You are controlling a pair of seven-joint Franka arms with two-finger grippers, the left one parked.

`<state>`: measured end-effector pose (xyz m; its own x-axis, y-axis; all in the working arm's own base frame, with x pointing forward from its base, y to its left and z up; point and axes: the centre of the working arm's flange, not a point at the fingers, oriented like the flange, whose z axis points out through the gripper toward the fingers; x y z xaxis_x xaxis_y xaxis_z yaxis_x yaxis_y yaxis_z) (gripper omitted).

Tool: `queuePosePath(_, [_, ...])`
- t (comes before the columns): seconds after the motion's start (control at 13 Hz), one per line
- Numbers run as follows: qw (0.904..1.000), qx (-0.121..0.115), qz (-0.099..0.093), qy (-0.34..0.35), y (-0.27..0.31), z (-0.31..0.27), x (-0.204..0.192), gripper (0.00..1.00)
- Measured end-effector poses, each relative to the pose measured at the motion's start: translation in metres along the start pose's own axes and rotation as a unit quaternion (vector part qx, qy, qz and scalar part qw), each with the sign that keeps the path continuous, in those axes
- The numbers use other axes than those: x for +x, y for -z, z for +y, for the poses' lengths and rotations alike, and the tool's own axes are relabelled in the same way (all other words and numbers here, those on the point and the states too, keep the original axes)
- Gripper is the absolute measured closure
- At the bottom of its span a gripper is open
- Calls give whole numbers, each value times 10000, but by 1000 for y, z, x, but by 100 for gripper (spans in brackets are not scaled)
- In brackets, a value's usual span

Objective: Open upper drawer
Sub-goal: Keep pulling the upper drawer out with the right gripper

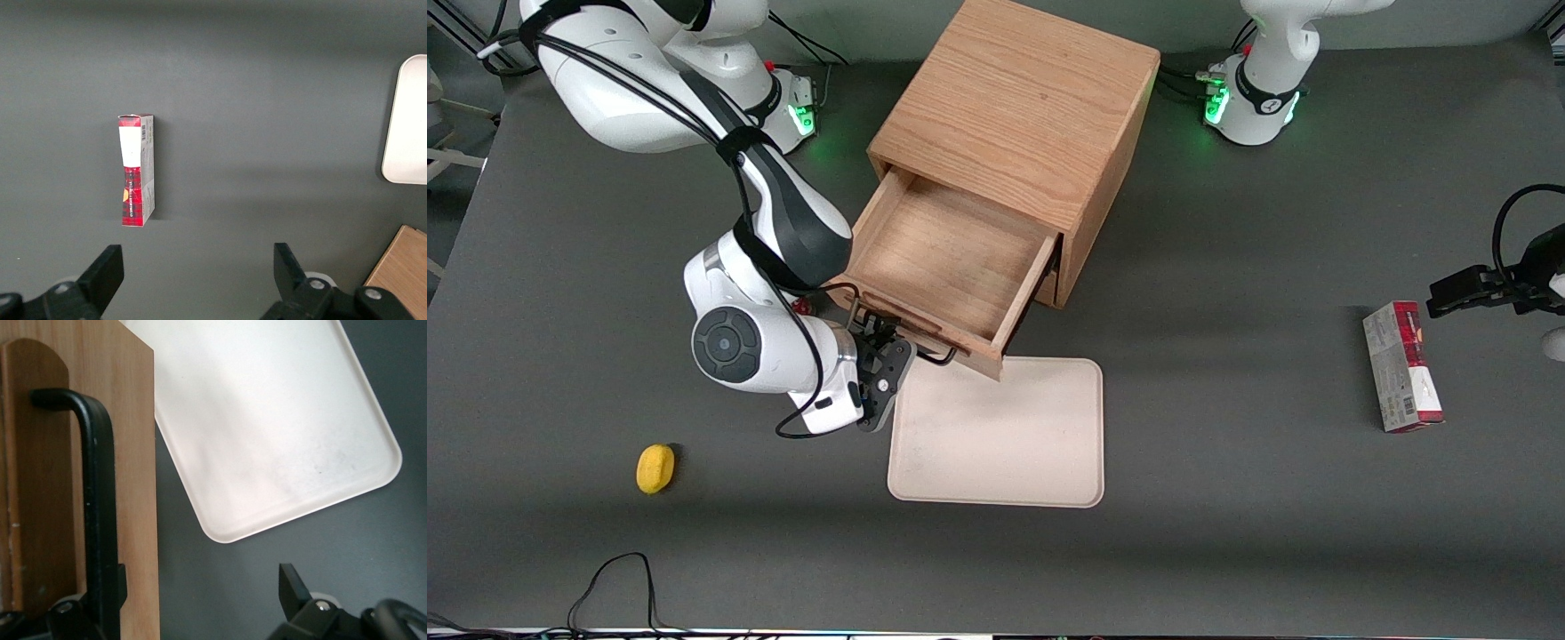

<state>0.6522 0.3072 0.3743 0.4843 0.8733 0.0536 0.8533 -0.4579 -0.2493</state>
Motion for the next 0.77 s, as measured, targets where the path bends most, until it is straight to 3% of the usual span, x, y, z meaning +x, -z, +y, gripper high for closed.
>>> queuePosePath(0.38, [9997,-218,57,-89,17,24,-11,0])
queuePosePath(0.77, [9997,-238,61,-91,20,28,-12,0])
